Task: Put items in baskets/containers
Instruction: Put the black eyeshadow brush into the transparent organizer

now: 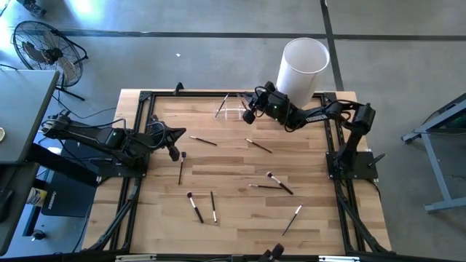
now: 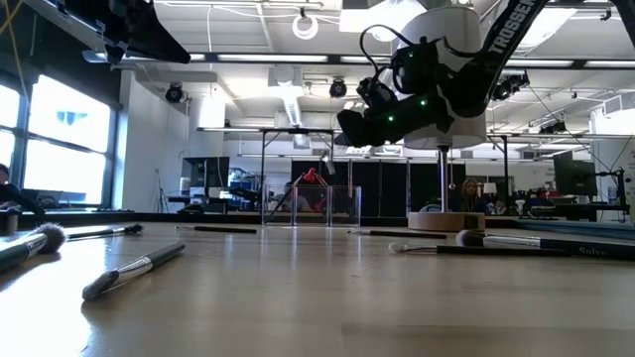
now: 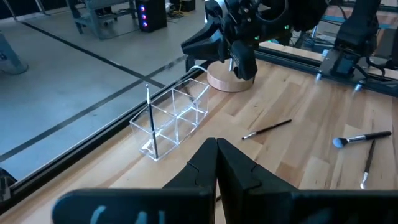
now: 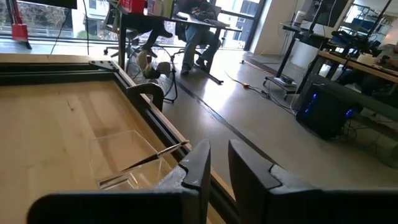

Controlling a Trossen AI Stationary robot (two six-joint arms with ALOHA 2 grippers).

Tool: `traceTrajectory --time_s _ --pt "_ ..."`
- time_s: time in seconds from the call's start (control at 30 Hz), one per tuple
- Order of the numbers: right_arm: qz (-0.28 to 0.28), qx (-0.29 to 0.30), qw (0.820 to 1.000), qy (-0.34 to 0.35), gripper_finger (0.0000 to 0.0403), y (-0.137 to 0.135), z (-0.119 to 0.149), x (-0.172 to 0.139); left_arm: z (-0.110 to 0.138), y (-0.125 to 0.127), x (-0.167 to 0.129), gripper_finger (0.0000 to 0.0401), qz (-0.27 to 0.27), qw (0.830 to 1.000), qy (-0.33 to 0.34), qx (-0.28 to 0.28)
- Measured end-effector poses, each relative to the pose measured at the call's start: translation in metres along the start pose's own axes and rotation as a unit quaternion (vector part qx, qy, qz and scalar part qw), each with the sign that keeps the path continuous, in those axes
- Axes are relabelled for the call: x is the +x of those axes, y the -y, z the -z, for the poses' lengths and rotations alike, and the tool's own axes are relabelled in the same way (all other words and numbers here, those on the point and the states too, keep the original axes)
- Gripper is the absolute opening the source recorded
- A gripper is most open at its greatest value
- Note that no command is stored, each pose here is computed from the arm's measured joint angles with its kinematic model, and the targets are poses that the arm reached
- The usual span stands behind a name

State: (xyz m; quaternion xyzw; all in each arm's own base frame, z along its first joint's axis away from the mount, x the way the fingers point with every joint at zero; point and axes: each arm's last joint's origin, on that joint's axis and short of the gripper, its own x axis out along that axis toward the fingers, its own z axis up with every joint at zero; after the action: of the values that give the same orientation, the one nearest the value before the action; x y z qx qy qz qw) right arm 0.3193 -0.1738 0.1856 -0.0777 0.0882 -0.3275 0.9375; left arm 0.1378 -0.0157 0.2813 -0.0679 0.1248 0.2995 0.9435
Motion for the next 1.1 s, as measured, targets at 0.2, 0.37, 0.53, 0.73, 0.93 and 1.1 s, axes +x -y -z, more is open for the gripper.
traceTrajectory --time_s 0.2,0.37,0.53,0.73,0.93,1.1 --pt "-0.007 0.002 1.000 0.021 0.0091 -0.005 -0.015 -0.007 0.000 0.000 0.000 0.0001 0.002 1.000 -0.001 0.000" --pt "-0.030 -0.013 0.998 0.059 0.0102 -0.018 -0.043 -0.024 0.000 0.000 0.000 0.0001 0.002 1.000 -0.001 0.000" --pt "-0.074 -0.019 0.995 0.058 0.0087 -0.040 -0.066 -0.050 0.000 0.000 0.000 0.0001 0.002 1.000 -0.001 0.000" --pt "-0.109 0.008 0.994 -0.023 0.0030 -0.073 -0.076 -0.089 -0.001 0.001 0.000 0.0001 0.004 1.000 0.001 -0.003" --pt "-0.115 0.071 0.983 -0.124 0.0011 -0.101 -0.070 -0.128 -0.002 0.004 0.000 0.0034 0.048 0.999 -0.004 -0.015" --pt "-0.083 0.127 0.963 -0.223 0.0004 -0.111 -0.055 -0.156 -0.001 0.005 0.001 0.0123 0.045 0.996 -0.014 -0.072"
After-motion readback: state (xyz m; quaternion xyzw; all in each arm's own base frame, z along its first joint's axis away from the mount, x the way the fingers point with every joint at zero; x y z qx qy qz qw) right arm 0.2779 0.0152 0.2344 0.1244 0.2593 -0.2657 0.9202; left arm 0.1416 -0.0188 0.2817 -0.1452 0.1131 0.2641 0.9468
